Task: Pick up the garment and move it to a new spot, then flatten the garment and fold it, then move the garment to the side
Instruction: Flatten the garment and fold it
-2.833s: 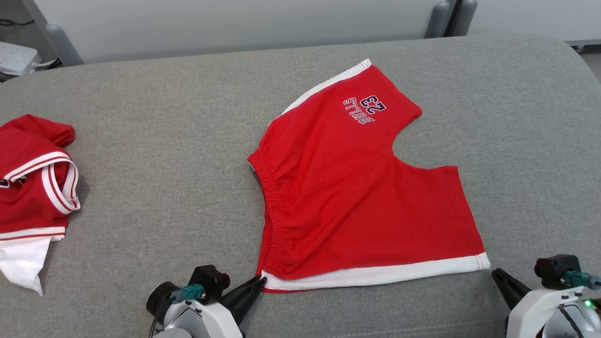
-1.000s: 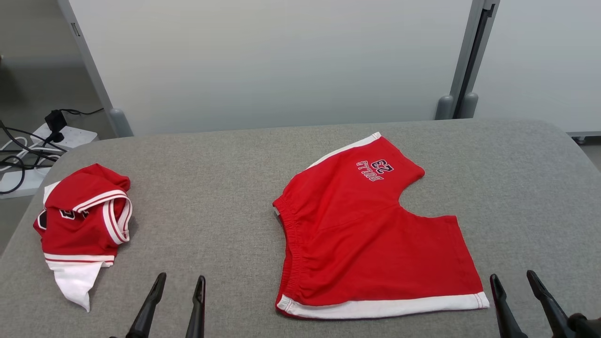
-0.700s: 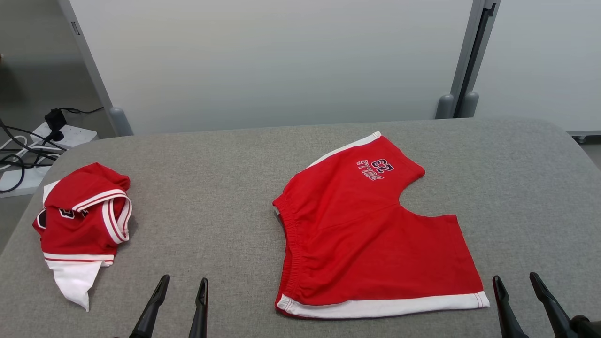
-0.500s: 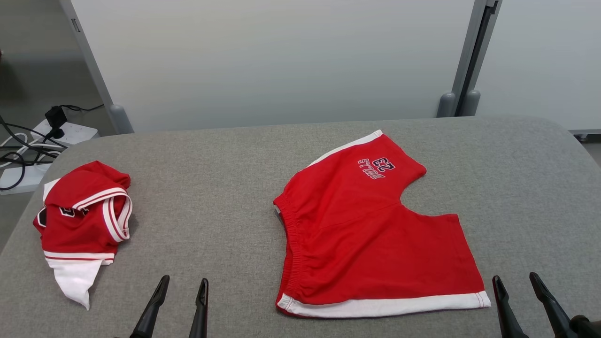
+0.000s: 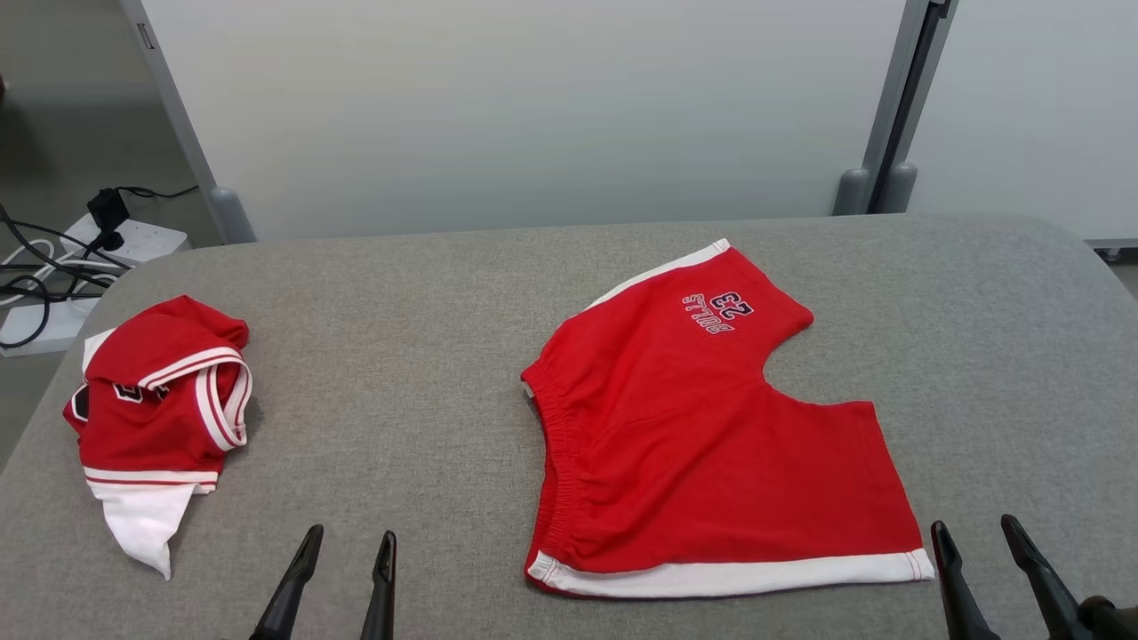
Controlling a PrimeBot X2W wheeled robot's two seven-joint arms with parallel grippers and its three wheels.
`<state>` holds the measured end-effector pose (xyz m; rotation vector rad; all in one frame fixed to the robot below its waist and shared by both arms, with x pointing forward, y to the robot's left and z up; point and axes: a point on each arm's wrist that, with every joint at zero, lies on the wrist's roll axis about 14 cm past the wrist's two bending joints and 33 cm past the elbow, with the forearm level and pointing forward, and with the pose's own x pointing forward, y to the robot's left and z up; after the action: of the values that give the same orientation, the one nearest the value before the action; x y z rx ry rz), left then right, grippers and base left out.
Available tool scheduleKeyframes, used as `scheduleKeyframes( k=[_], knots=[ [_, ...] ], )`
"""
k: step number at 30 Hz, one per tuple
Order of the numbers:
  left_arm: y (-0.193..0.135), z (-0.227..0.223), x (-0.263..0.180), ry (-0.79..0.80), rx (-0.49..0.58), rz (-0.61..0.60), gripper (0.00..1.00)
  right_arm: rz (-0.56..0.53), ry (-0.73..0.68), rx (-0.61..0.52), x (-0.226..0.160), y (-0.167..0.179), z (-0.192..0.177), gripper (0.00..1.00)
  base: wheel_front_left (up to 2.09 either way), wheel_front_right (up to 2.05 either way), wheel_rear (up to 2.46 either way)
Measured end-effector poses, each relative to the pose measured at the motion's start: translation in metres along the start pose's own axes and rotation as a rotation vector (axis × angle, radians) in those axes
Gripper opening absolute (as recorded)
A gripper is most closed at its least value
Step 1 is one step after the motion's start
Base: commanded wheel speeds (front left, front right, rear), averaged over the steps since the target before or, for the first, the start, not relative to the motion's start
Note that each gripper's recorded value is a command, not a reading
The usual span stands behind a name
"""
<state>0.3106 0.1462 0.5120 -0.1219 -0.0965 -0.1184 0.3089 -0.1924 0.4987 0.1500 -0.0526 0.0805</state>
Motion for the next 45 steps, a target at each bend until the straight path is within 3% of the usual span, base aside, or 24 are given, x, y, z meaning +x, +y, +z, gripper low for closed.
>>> scheduleKeyframes(
  k=[7,20,37,38,40,41,42,43,44,45],
  knots=[
    [-0.013,-0.019,0.005,0.062,-0.021,-0.057,1.0,-0.004,0.026,0.004,0.003,-0.001,-0.007,1.0,0.0,0.0,0.0],
    [-0.079,-0.09,0.019,0.282,0.041,-0.33,1.0,-0.013,0.068,0.01,0.011,-0.003,-0.019,1.0,0.0,0.0,0.0],
    [-0.097,-0.144,0.038,0.452,0.151,-0.507,1.0,-0.054,0.11,0.005,0.017,-0.016,-0.031,1.0,0.0,0.0,0.0],
    [-0.097,-0.145,0.038,0.455,0.148,-0.508,0.84,-0.056,0.111,0.005,0.017,-0.016,-0.031,1.0,0.0,0.0,0.0],
    [-0.097,-0.148,0.037,0.464,0.152,-0.516,0.72,-0.057,0.112,0.005,0.018,-0.016,-0.032,1.0,0.0,0.0,0.0],
    [-0.096,-0.149,0.039,0.467,0.155,-0.516,0.72,-0.057,0.11,0.004,0.02,-0.016,-0.031,1.0,0.0,0.0,0.0],
    [-0.096,-0.149,0.039,0.468,0.159,-0.519,0.44,-0.055,0.105,0.002,0.022,-0.016,-0.03,1.0,0.0,0.0,0.0],
    [-0.096,-0.15,0.04,0.471,0.159,-0.521,0.25,-0.053,0.102,-0.002,0.023,-0.016,-0.029,1.0,0.0,0.0,0.0],
    [-0.096,-0.151,0.039,0.476,0.157,-0.523,0.18,-0.052,0.103,-0.004,0.024,-0.016,-0.029,1.0,0.0,0.0,0.0],
    [-0.096,-0.152,0.038,0.48,0.16,-0.531,0.0,-0.052,0.105,-0.004,0.024,-0.016,-0.03,1.0,0.0,0.0,0.0]
  ],
)
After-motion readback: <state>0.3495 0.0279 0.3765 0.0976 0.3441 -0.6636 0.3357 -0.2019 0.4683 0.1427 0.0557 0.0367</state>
